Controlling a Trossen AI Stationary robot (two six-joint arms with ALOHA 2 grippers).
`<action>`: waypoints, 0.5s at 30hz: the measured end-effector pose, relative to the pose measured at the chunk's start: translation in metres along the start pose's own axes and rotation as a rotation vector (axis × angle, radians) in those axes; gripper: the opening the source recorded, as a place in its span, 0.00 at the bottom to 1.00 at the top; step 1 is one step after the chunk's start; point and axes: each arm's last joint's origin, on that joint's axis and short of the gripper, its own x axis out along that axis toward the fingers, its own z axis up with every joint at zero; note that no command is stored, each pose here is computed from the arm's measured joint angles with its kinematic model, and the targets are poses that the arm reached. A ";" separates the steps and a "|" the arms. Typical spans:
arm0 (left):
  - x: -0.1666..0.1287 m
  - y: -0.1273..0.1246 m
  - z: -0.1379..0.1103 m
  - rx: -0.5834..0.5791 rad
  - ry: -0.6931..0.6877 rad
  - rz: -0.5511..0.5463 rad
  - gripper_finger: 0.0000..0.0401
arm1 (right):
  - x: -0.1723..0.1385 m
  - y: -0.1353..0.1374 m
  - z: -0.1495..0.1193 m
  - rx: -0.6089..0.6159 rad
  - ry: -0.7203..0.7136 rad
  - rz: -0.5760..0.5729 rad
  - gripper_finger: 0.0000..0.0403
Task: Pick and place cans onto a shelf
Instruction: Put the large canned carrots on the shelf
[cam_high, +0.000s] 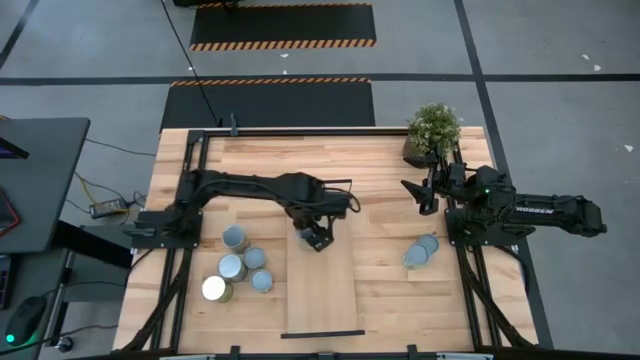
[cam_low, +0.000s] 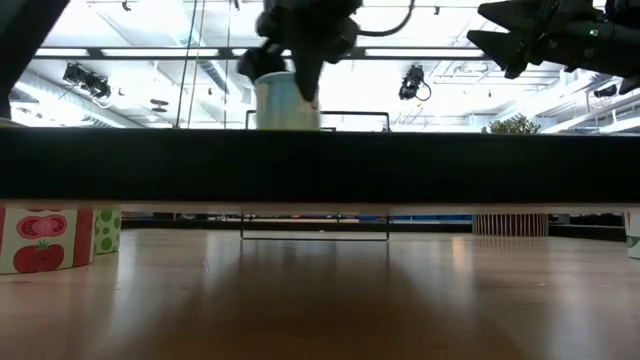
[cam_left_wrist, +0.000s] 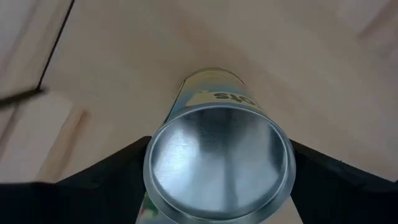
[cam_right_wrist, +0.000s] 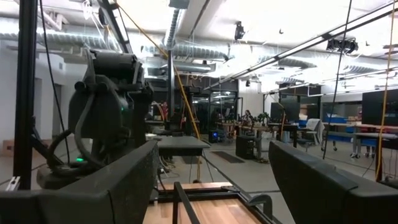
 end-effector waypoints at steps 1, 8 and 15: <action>0.001 -0.001 0.003 0.023 -0.003 -0.009 0.81 | 0.000 0.000 0.000 0.000 0.000 0.000 0.78; 0.010 0.000 0.011 0.131 -0.020 -0.006 0.86 | 0.000 0.000 -0.002 0.002 0.024 0.001 0.78; 0.020 -0.007 0.021 0.211 -0.088 -0.029 0.88 | 0.000 0.000 -0.003 0.003 0.032 0.014 0.78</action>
